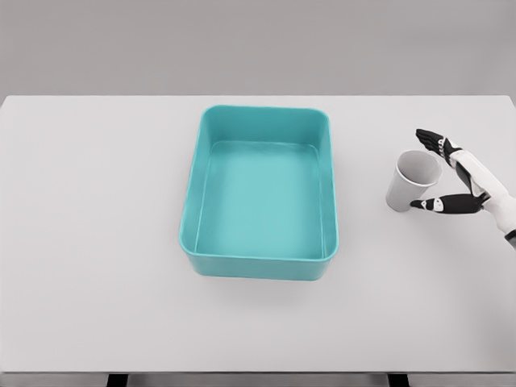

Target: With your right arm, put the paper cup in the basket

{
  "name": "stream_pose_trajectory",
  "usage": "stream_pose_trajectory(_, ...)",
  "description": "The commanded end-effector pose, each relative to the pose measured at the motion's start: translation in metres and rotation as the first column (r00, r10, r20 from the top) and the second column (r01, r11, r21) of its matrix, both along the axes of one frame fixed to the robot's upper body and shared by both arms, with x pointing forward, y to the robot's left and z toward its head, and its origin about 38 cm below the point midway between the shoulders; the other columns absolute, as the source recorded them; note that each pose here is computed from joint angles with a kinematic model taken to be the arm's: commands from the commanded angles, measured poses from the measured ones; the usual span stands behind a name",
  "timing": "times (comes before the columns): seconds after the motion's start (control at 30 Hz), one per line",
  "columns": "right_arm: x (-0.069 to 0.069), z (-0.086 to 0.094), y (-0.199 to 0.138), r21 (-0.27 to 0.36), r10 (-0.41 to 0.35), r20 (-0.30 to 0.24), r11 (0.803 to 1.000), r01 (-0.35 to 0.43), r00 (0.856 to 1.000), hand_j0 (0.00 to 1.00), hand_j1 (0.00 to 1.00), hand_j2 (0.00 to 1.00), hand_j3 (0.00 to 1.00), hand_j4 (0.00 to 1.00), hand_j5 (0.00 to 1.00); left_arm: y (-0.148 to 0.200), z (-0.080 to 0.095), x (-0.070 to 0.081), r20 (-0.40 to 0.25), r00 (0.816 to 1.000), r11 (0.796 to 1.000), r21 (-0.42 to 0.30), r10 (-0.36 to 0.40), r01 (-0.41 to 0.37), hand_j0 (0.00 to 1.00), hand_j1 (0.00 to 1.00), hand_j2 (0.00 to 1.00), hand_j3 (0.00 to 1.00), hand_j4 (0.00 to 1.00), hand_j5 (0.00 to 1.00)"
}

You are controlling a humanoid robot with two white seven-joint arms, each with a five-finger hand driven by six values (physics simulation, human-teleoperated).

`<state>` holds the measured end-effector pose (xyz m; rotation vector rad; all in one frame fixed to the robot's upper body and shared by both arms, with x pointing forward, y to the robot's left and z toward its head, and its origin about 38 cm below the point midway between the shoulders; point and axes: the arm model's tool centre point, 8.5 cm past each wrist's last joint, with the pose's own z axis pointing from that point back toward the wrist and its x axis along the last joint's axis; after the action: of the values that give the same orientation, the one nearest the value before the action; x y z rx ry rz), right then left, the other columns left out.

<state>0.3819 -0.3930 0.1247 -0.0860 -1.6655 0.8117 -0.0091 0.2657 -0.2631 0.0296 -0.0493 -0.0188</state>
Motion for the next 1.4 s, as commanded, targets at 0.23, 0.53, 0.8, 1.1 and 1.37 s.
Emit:
stream_pose_trajectory(0.23, 0.001, -0.001, 0.002, 0.011, -0.002, 0.001, 1.000, 0.002, 1.000, 1.00, 1.00, 1.00, 1.00, 1.00, 1.00, 0.000, 0.000, 0.000, 0.000, 1.000, 1.000, 0.000, 0.000, 0.000, 1.00, 1.00, 1.00, 1.00, 1.00, 1.00)
stream_pose_trajectory(0.53, 0.003, -0.006, 0.009, 0.024, 0.002, -0.001, 1.000, -0.002, 1.000, 1.00, 1.00, 1.00, 1.00, 1.00, 1.00, 0.000, 0.000, 0.000, 0.000, 1.000, 1.000, 0.000, 0.000, 0.000, 1.00, 1.00, 1.00, 1.00, 1.00, 1.00)
stream_pose_trajectory(0.8, 0.004, -0.006, 0.007, 0.020, -0.002, 0.000, 1.000, 0.002, 1.000, 1.00, 1.00, 1.00, 1.00, 1.00, 1.00, 0.000, 0.000, 0.000, 0.000, 1.000, 1.000, 0.000, 0.000, 0.000, 1.00, 1.00, 1.00, 1.00, 1.00, 1.00)
stream_pose_trajectory(1.1, 0.005, -0.008, 0.013, 0.034, 0.005, 0.000, 0.999, -0.005, 1.000, 1.00, 1.00, 1.00, 1.00, 1.00, 1.00, 0.000, 0.000, 0.000, 0.000, 1.000, 1.000, 0.000, 0.000, 0.000, 1.00, 1.00, 1.00, 1.00, 1.00, 1.00)
stream_pose_trajectory(1.37, 0.005, -0.008, 0.013, 0.030, 0.007, 0.001, 1.000, -0.007, 1.000, 0.86, 0.86, 0.86, 0.86, 0.86, 0.86, 0.000, 0.000, 0.000, 0.000, 1.000, 1.000, 0.000, 0.000, 0.000, 1.00, 1.00, 1.00, 1.00, 1.00, 1.00)
